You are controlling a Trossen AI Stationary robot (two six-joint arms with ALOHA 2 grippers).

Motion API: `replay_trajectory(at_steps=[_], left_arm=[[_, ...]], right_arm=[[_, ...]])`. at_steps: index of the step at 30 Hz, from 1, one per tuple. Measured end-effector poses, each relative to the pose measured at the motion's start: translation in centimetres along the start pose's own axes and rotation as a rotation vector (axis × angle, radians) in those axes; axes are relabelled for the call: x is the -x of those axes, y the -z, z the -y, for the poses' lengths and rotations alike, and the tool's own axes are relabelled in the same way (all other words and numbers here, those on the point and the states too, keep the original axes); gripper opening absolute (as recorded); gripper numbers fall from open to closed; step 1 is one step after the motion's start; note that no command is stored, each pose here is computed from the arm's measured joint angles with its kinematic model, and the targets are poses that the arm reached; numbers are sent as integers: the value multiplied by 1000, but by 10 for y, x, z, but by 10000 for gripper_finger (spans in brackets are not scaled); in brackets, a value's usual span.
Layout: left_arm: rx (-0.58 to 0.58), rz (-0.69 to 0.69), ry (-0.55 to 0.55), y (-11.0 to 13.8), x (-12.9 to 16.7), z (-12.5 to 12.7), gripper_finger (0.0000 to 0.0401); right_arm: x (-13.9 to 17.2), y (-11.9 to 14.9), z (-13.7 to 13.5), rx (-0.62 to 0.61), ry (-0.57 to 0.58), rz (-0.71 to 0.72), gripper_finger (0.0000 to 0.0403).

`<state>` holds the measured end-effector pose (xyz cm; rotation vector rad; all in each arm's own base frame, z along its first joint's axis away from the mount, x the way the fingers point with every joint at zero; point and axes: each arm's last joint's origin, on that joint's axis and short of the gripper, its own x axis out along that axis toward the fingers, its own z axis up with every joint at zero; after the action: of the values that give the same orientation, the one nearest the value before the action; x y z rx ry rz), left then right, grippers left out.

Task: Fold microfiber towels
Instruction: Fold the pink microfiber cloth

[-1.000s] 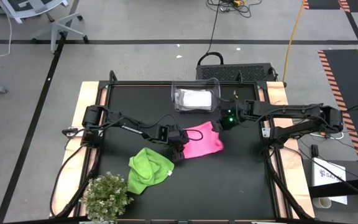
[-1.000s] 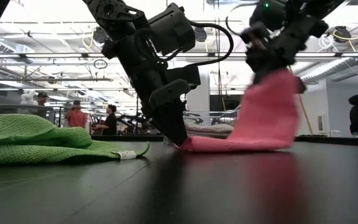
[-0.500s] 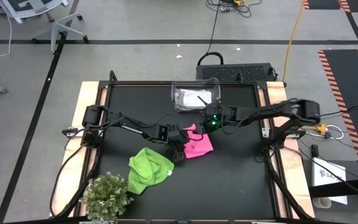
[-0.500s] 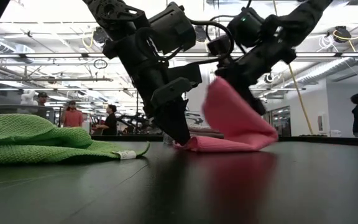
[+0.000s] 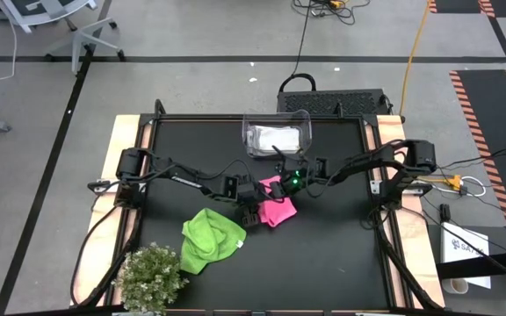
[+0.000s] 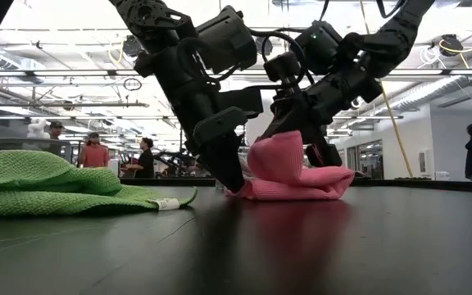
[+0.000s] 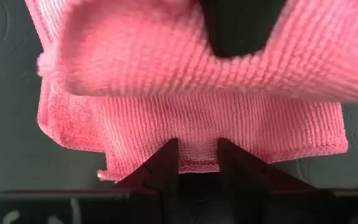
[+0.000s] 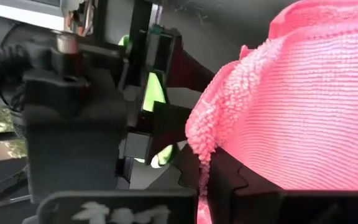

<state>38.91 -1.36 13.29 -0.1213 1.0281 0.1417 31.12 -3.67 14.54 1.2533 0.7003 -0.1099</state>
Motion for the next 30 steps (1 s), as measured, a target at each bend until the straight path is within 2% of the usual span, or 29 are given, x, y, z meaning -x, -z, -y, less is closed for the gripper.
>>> replay_trajectory(at_steps=[12,17,22,30], left_arm=[[22,-3,1,0,0,-1,115],[34,-3,1,0,0,-1,115],[35,-4,1,0,0,-1,115],[42,-4,0,0,0,-1,115]], right_arm=[[5,-9,6,82,24,27,13],[5,-10,7,128,26,26,43],[5,-10,6,123,21,29,85],[12,-17,0,135,-56,42,135]])
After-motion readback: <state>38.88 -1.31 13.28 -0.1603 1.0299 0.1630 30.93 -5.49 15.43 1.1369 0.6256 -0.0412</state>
